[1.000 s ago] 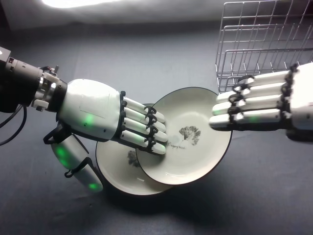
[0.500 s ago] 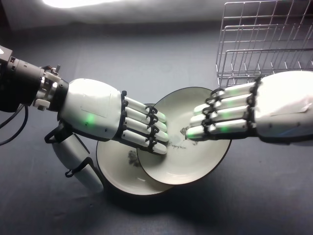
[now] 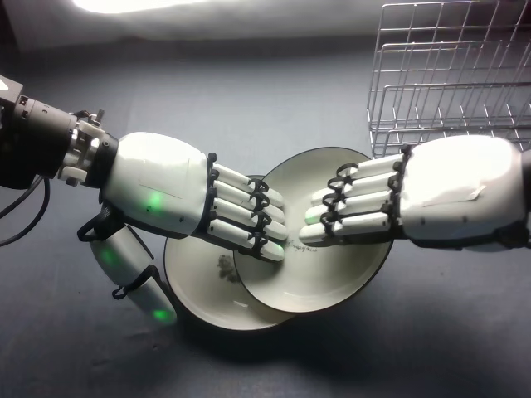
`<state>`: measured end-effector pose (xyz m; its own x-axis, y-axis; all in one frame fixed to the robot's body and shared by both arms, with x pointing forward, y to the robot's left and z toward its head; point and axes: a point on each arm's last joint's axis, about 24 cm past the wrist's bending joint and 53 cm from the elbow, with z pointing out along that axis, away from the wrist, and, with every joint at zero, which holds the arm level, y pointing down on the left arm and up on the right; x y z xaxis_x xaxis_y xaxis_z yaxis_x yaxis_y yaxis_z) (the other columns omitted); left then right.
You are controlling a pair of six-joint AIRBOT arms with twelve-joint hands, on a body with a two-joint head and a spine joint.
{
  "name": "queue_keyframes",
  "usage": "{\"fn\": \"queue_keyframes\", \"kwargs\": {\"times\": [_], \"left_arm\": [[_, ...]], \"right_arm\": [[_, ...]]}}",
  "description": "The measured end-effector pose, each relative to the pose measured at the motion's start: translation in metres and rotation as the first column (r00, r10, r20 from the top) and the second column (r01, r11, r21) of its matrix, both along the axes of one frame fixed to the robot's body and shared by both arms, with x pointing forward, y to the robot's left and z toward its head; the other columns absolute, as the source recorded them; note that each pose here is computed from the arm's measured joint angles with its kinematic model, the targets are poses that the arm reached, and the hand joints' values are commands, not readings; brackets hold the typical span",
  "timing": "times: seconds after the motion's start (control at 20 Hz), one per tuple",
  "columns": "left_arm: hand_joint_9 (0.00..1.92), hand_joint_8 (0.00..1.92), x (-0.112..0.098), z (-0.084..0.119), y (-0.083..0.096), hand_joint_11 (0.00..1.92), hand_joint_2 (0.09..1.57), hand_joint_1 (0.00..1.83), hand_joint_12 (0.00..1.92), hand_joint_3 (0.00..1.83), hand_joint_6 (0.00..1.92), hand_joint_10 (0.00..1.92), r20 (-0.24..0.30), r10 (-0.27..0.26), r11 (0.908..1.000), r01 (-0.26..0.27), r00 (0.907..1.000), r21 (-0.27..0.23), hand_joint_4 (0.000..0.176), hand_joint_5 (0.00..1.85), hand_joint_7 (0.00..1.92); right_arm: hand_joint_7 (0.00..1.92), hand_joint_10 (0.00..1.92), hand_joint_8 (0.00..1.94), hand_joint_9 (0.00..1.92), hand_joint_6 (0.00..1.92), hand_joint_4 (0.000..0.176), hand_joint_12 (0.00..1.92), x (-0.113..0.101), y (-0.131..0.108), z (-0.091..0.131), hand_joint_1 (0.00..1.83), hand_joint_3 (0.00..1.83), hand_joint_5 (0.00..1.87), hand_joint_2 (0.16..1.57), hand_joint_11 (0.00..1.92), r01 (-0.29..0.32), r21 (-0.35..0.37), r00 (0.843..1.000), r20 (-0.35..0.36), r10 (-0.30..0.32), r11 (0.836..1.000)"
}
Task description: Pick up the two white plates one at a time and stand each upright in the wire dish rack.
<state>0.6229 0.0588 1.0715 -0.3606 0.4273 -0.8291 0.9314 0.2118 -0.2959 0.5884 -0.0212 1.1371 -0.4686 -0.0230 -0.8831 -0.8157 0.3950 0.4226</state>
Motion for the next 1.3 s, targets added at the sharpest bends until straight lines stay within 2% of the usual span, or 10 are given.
{"fn": "queue_keyframes", "kwargs": {"times": [0.55,0.65,0.85,0.9,0.95,1.05,1.1,1.15,1.2,1.3], "left_arm": [[0.0,0.0,0.002,0.001,-0.001,0.0,1.09,0.0,0.0,0.0,0.0,0.0,-0.001,0.001,1.0,-0.001,1.0,-0.004,0.0,0.0,0.0],[0.0,0.0,0.002,0.001,-0.001,0.0,1.08,0.0,0.0,0.0,0.0,0.0,-0.001,0.001,1.0,-0.001,1.0,-0.004,0.0,0.0,0.0],[0.0,0.0,0.002,0.001,-0.001,0.0,1.09,0.0,0.0,0.0,0.0,0.0,-0.001,0.002,1.0,-0.002,1.0,-0.005,0.0,0.0,0.0],[0.0,0.0,0.002,0.002,-0.001,0.0,1.08,0.0,0.0,0.0,0.0,0.0,-0.001,0.002,1.0,-0.002,1.0,-0.006,0.0,0.0,0.0],[0.0,0.0,0.003,0.002,-0.001,0.0,1.09,0.0,0.0,0.0,0.0,0.0,-0.002,0.003,1.0,-0.003,1.0,-0.007,0.0,0.01,0.0],[0.0,0.0,0.003,0.002,-0.002,0.0,1.09,0.0,0.0,0.0,0.0,0.0,-0.002,0.005,0.9999,-0.005,1.0,-0.01,0.0,0.0,0.0],[0.0,0.0,0.004,0.002,-0.002,0.0,1.09,0.0,0.0,0.0,0.0,0.0,-0.003,0.005,0.9999,-0.005,1.0,-0.011,0.0,0.0,0.0],[0.0,0.0,0.004,0.002,-0.002,0.0,1.09,0.0,0.0,0.0,0.0,0.0,-0.003,0.006,0.9999,-0.006,1.0,-0.011,0.0,0.0,0.0],[0.0,0.0,0.004,0.002,-0.002,0.0,1.09,0.0,0.0,0.0,0.01,0.0,-0.003,0.006,0.9999,-0.006,1.0,-0.011,0.0,0.02,0.0],[0.0,0.0,0.004,0.003,-0.002,0.0,1.09,0.0,0.0,0.0,0.0,0.0,-0.006,0.008,0.9999,-0.008,1.0,-0.015,0.0,0.01,0.0]], "right_arm": [[0.02,0.01,0.01,0.07,0.0,0.0,0.79,0.015,0.015,-0.013,1.7,0.01,0.0,1.21,0.0,0.0,0.0,1.0,-0.001,0.0,1.0],[0.07,0.02,0.01,0.1,0.0,0.0,0.9,0.018,0.014,-0.013,1.64,0.0,0.01,1.2,0.0,0.005,-0.001,1.0,0.003,-0.005,1.0],[0.35,0.07,0.02,0.4,0.03,0.0,1.33,0.019,0.016,-0.013,1.55,0.01,0.28,1.24,0.01,0.005,0.003,1.0,0.003,-0.005,1.0],[0.41,0.07,0.02,0.46,0.03,0.0,1.33,0.019,0.017,-0.011,1.57,0.0,0.34,1.23,0.04,0.003,0.007,1.0,0.006,-0.003,1.0],[0.47,0.09,0.03,0.53,0.04,0.0,1.68,0.02,0.017,-0.009,1.78,0.0,0.4,1.19,0.38,0.003,0.011,1.0,0.007,-0.004,1.0],[0.69,0.13,0.04,0.72,0.08,0.0,1.66,0.019,0.018,-0.008,1.83,0.01,0.63,1.13,0.56,-0.005,0.014,1.0,0.014,0.005,1.0],[0.77,1.15,0.04,0.6,0.09,0.0,1.76,0.018,0.02,-0.005,1.77,0.0,0.72,1.16,0.62,-0.011,0.023,1.0,0.017,0.01,1.0],[0.9,1.25,0.08,0.66,0.14,0.0,1.71,0.017,0.02,-0.004,1.75,0.0,0.86,1.13,0.69,-0.014,0.025,1.0,0.019,0.013,1.0],[0.87,1.22,0.83,0.77,1.01,0.0,1.63,0.017,0.02,-0.003,1.54,0.0,0.78,1.16,0.77,-0.018,0.03,1.0,0.021,0.018,0.999],[1.07,0.98,0.74,0.97,0.95,0.0,1.52,0.017,0.021,0.001,1.49,0.0,0.91,1.09,0.85,-0.02,0.047,1.0,0.016,0.02,0.999]]}}
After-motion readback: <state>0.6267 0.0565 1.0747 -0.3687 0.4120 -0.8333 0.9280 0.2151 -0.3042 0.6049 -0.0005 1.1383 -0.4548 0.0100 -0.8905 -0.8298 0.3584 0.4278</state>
